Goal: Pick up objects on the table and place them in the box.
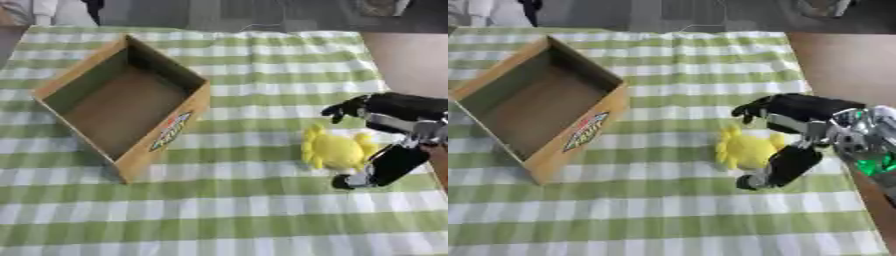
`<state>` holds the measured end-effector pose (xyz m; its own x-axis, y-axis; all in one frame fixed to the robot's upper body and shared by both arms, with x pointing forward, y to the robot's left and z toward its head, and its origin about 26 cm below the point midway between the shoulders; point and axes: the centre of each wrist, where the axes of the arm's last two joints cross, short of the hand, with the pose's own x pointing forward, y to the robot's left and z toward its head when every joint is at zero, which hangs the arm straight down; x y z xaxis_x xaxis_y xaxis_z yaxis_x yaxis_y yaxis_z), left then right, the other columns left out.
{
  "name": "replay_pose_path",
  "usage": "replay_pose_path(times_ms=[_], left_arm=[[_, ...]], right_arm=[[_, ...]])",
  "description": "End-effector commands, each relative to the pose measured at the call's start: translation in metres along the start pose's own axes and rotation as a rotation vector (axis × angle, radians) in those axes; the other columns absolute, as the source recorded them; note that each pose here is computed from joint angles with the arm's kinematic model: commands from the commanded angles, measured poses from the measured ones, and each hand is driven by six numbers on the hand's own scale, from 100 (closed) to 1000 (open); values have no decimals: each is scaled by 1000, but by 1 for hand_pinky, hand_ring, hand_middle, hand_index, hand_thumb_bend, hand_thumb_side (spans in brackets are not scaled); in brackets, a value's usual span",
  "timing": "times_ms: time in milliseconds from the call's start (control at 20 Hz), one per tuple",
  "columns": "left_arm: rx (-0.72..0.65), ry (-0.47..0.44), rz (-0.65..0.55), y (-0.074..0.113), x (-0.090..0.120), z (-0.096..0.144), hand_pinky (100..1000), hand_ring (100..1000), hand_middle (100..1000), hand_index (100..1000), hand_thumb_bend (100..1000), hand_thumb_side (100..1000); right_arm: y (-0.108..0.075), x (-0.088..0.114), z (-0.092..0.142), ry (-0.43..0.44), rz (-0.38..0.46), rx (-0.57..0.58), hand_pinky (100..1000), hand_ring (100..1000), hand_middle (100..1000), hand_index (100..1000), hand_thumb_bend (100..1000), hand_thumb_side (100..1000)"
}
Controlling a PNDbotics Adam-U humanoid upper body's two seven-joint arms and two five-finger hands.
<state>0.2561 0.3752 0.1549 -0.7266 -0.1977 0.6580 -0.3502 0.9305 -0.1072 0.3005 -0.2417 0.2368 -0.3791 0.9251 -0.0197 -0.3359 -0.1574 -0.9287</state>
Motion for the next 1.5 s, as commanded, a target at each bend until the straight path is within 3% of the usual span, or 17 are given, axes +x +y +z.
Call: replay_pose_path(times_ms=[50, 700, 1500], left_arm=[[-18, -30, -1, -1, 7, -5, 726, 638, 591, 723, 100, 896], [-21, -32, 4, -2, 6, -5, 727, 639, 592, 722, 100, 898], [-24, -33, 11, -3, 6, -5, 727, 640, 594, 722, 100, 899]], right_arm=[[-4, 3, 4, 42, 35, -17, 854, 973, 848, 1000, 544, 449], [2, 4, 2, 155, 77, 6, 845, 983, 855, 999, 471, 498], [5, 2, 3, 257, 56, 54, 842, 988, 857, 993, 437, 502]])
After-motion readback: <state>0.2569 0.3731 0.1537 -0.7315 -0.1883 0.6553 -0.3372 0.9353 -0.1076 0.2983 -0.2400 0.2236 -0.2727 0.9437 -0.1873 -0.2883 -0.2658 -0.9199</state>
